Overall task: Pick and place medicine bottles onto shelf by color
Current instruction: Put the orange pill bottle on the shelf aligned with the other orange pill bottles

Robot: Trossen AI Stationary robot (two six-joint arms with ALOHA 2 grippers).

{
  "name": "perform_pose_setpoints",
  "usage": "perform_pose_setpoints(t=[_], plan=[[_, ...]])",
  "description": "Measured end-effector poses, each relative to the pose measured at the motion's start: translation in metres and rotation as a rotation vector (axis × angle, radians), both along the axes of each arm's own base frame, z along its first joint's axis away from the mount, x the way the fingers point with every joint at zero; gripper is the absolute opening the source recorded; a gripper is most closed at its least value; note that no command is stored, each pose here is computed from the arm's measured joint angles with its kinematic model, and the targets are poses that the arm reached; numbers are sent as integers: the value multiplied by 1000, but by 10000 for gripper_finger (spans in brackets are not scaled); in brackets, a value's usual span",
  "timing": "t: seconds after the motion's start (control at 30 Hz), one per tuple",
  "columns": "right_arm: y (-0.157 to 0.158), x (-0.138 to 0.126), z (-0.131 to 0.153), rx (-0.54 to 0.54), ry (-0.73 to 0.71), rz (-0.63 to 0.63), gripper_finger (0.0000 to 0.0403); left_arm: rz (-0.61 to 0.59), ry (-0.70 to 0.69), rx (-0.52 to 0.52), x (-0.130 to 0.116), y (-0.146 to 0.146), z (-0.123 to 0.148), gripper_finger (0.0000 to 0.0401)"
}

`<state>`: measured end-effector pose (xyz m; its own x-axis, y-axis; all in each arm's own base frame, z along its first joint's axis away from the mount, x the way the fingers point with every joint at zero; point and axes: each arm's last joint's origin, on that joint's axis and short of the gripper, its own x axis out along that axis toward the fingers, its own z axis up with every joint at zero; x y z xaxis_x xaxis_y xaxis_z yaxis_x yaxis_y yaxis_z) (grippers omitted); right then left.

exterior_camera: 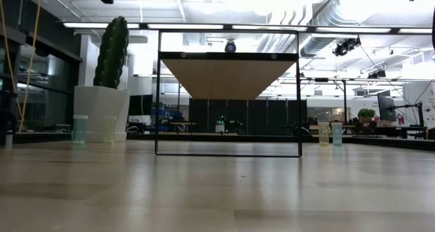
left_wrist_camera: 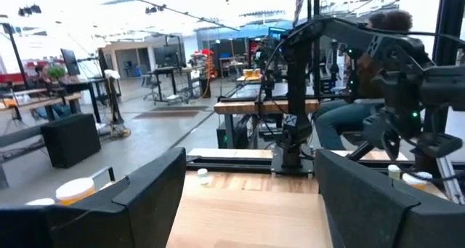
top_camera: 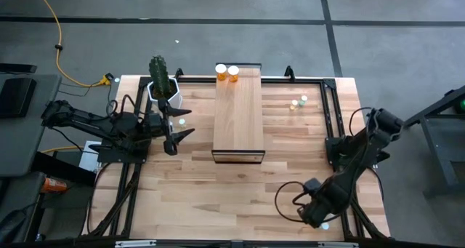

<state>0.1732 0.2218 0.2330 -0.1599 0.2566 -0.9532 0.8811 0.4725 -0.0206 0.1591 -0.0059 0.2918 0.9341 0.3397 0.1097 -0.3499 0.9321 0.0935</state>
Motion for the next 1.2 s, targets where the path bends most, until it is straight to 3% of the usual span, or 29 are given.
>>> perform_pose_setpoints(t=[0.4, 1.2], plan=[[13, 9, -18, 22, 0, 21, 279, -3, -10, -17, 0, 0, 0, 294], [18, 21, -56, 4, 142, 118, 279, -2, -1, -14, 0, 0, 0, 294]])
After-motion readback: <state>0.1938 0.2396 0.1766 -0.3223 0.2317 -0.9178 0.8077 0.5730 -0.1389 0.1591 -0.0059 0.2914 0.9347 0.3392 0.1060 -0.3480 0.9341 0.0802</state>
